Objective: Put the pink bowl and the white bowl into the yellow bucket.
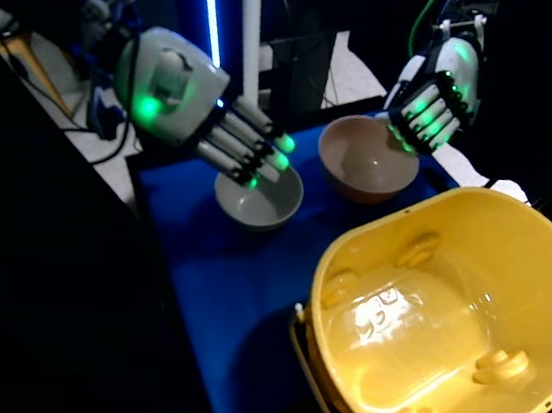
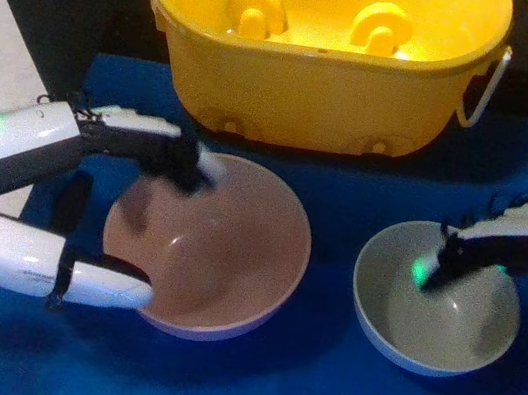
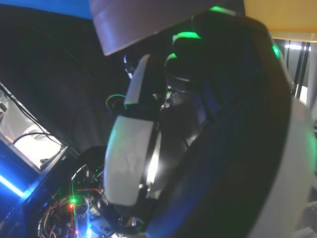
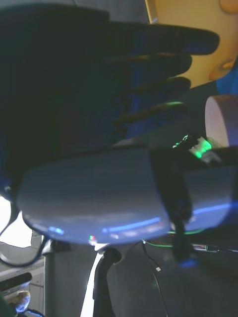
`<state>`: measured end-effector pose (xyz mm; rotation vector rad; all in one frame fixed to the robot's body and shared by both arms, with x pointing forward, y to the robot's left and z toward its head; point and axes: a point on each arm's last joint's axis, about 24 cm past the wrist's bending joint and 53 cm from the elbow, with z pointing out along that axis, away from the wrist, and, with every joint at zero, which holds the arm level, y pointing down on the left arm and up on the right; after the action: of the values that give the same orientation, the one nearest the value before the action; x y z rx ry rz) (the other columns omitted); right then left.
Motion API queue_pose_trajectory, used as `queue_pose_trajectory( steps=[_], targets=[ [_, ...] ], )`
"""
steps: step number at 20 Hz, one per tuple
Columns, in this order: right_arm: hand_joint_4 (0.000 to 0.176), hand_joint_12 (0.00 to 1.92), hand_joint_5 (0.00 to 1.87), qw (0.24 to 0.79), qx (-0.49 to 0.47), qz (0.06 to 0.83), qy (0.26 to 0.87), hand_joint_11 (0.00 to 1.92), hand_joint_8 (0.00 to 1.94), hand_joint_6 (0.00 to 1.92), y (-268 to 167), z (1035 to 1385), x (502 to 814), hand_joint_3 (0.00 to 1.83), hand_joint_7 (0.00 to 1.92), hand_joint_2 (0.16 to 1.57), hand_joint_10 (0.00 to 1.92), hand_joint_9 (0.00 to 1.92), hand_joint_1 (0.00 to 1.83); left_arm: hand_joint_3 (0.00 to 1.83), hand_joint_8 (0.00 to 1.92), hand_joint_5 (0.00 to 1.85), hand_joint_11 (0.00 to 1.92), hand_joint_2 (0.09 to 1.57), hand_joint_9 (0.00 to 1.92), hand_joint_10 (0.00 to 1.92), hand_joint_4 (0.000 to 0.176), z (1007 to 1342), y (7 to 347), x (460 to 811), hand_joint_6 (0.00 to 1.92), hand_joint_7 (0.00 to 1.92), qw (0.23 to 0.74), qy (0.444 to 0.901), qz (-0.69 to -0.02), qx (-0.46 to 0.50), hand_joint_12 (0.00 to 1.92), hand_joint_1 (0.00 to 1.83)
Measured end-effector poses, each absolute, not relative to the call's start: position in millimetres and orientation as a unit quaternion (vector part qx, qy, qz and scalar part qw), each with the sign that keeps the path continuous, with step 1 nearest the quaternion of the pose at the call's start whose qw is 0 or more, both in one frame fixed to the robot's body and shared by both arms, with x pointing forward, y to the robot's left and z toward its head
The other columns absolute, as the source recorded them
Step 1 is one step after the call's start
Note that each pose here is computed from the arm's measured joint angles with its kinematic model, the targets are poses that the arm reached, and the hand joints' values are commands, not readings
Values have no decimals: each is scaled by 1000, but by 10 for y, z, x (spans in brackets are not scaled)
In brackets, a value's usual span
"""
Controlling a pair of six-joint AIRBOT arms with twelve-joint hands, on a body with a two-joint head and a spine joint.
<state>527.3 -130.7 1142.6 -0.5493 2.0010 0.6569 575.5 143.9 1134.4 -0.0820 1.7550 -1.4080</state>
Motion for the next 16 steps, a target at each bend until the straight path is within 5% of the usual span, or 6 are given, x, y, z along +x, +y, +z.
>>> queue_pose_trajectory(
  steps=[10, 11, 13, 16],
  targets=[
    [0, 1495, 384, 464, -223, 268, 814, 0, 422, 692, -1307, 11427, 5273, 6, 412, 899, 891, 160, 978, 2, 3, 338, 0, 969, 269, 50, 5, 11286, 1384, 5736, 3, 342, 423, 705, -568, -38, 1337, 840],
    [0, 1471, 370, 464, -223, 267, 815, 0, 415, 690, -1308, 11425, 5273, 2, 403, 890, 885, 153, 973, 1, 6, 325, 0, 967, 280, 50, 22, 11250, 1348, 5723, 0, 354, 418, 706, -570, -40, 1348, 855],
    [0, 1512, 408, 463, -224, 267, 815, 0, 417, 681, -1303, 11419, 5270, 0, 428, 873, 896, 168, 982, 3, 12, 399, 0, 976, 276, 41, 0, 11177, 1275, 5686, 24, 386, 408, 709, -574, -41, 1380, 888],
    [0, 1609, 412, 455, -226, 270, 818, 0, 447, 703, -1265, 11359, 5242, 0, 426, 855, 947, 181, 986, 4, 8, 416, 0, 981, 298, 37, 0, 11059, 1173, 5653, 14, 409, 394, 712, -579, -46, 1315, 957]
  ],
)
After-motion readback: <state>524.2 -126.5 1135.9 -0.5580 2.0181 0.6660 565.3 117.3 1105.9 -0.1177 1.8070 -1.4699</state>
